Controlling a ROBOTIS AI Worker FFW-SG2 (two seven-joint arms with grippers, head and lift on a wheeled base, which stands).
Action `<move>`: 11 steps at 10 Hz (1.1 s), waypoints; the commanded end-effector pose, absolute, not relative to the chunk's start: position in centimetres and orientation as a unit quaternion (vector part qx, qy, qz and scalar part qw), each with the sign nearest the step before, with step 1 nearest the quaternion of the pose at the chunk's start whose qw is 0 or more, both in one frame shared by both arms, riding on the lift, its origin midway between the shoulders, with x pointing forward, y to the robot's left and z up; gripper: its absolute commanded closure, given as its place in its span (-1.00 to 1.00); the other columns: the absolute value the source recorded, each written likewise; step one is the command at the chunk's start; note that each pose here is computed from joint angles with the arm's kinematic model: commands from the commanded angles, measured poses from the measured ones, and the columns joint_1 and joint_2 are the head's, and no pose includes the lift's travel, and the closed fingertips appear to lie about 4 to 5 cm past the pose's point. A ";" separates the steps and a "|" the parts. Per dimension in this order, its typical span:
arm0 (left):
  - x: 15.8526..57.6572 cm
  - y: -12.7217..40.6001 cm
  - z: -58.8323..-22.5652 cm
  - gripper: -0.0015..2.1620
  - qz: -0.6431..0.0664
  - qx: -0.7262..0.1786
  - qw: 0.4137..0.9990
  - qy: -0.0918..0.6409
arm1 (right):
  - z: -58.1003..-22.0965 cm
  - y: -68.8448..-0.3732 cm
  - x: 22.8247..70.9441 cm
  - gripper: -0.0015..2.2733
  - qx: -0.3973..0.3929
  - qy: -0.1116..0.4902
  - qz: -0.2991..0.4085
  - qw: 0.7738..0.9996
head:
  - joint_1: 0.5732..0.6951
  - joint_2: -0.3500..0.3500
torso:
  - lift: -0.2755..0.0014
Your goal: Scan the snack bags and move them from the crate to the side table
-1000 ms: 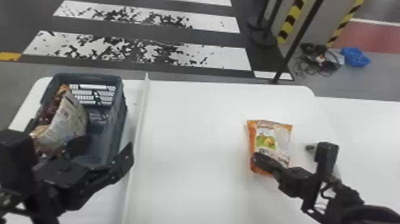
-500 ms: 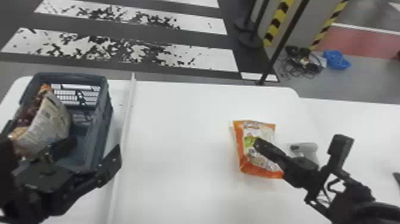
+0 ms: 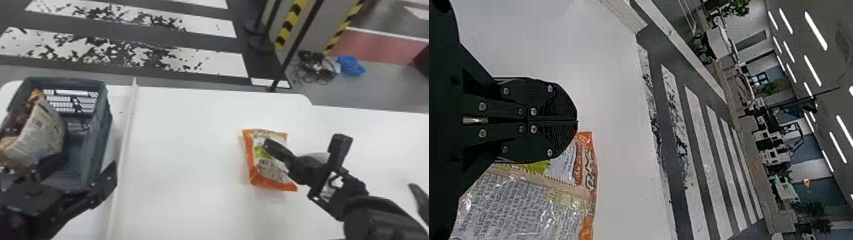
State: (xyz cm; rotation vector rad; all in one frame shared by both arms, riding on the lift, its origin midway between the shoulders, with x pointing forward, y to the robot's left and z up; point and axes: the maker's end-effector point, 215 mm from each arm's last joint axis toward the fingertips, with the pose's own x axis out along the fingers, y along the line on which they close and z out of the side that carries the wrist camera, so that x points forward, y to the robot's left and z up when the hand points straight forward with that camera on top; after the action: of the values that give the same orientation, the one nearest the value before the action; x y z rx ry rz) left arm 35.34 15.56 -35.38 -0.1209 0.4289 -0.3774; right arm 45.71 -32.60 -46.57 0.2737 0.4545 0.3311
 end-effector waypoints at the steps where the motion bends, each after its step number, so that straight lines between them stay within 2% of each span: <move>1: 35.3 15.8 -35.6 -0.93 -0.183 -0.059 0.958 0.213 | -47.4 -33.5 46.6 0.97 0.121 0.215 0.161 0.956 | 1.00 -0.67 | 0.36; 11: 35.2 14.5 -36.5 -0.93 -0.195 -0.063 0.955 0.215 | -51.6 -33.8 40.0 0.97 0.100 0.225 0.194 0.950 | 1.00 -0.83 | 0.36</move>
State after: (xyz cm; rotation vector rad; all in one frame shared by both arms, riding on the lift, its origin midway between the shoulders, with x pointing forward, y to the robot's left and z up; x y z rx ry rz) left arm 35.26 14.44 -36.42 -0.1274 0.4359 -0.3958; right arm 40.40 -33.89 -51.44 0.2039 0.4590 0.3932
